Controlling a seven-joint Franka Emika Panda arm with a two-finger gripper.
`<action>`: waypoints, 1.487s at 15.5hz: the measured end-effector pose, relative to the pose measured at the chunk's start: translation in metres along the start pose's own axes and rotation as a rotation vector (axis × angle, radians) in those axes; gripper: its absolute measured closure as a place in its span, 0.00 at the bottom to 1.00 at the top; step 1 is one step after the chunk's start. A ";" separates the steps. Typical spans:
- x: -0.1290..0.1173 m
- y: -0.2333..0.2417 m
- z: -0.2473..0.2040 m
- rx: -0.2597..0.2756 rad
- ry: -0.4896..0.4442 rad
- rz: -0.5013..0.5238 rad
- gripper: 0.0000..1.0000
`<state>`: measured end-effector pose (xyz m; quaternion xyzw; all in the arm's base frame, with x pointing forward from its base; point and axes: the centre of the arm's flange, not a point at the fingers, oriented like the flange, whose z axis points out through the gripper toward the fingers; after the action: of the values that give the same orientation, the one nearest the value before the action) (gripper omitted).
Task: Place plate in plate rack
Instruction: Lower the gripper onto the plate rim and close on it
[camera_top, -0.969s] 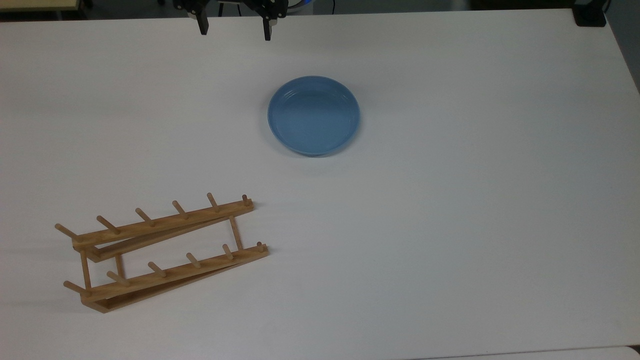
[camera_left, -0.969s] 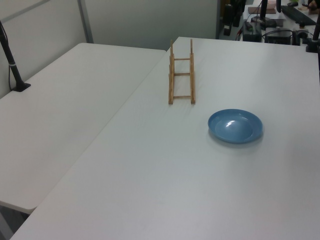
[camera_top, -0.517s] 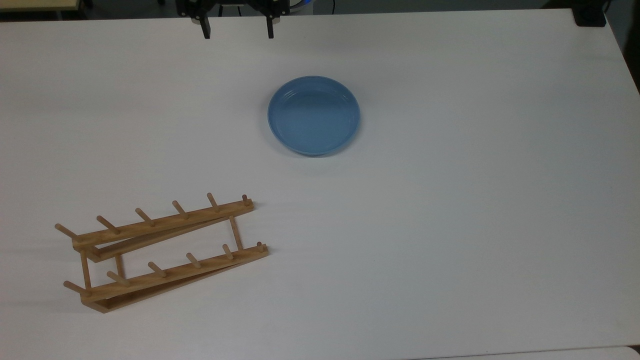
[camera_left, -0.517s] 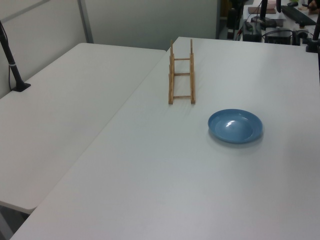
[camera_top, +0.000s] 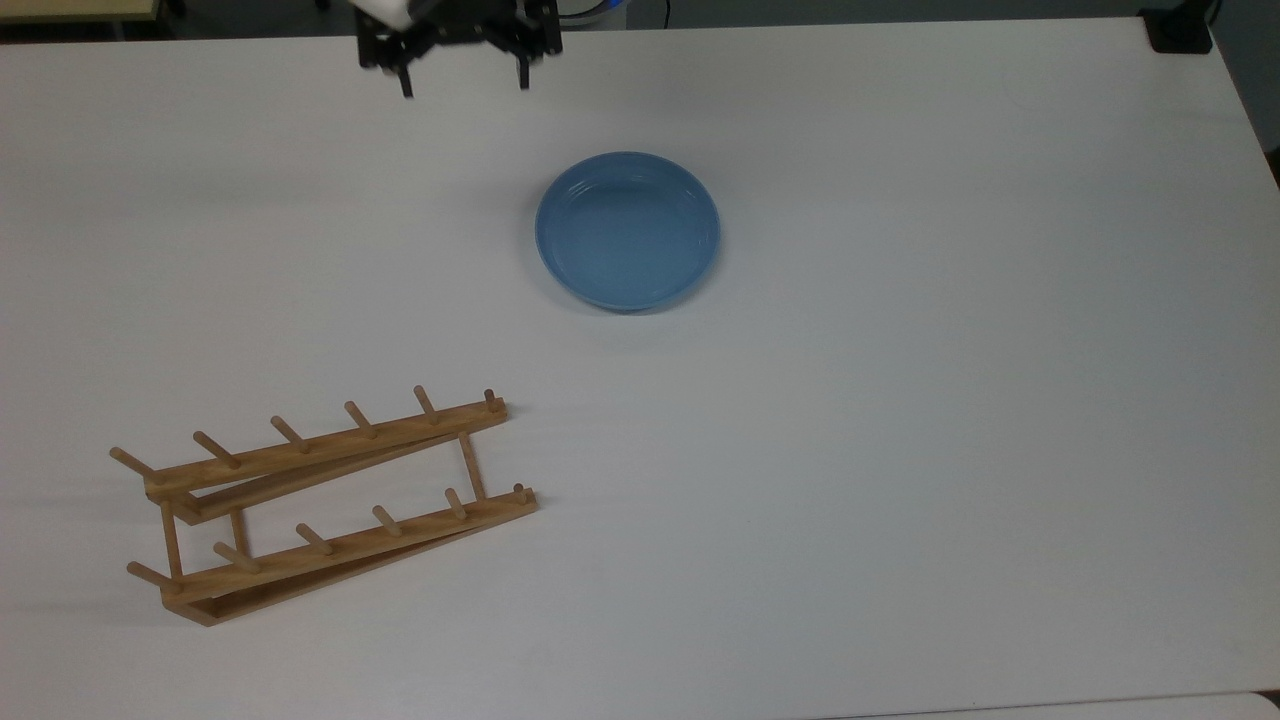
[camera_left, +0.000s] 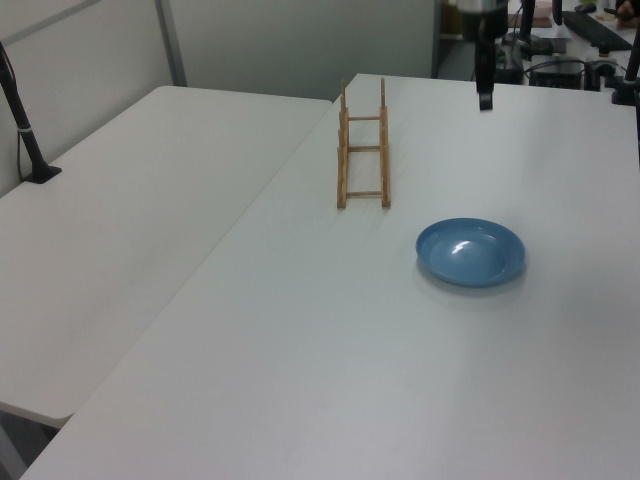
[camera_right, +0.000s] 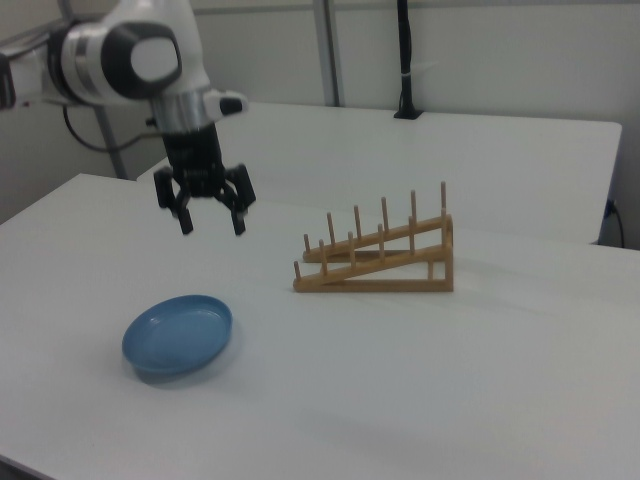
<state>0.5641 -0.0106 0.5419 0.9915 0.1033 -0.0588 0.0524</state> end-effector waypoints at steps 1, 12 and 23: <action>0.004 -0.004 0.016 -0.003 0.009 -0.010 0.00; 0.045 -0.024 0.166 0.058 -0.064 -0.051 0.00; 0.056 -0.039 0.209 0.102 -0.122 -0.059 0.38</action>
<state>0.5876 0.0145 0.3246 0.9840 0.1261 -0.1260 0.0060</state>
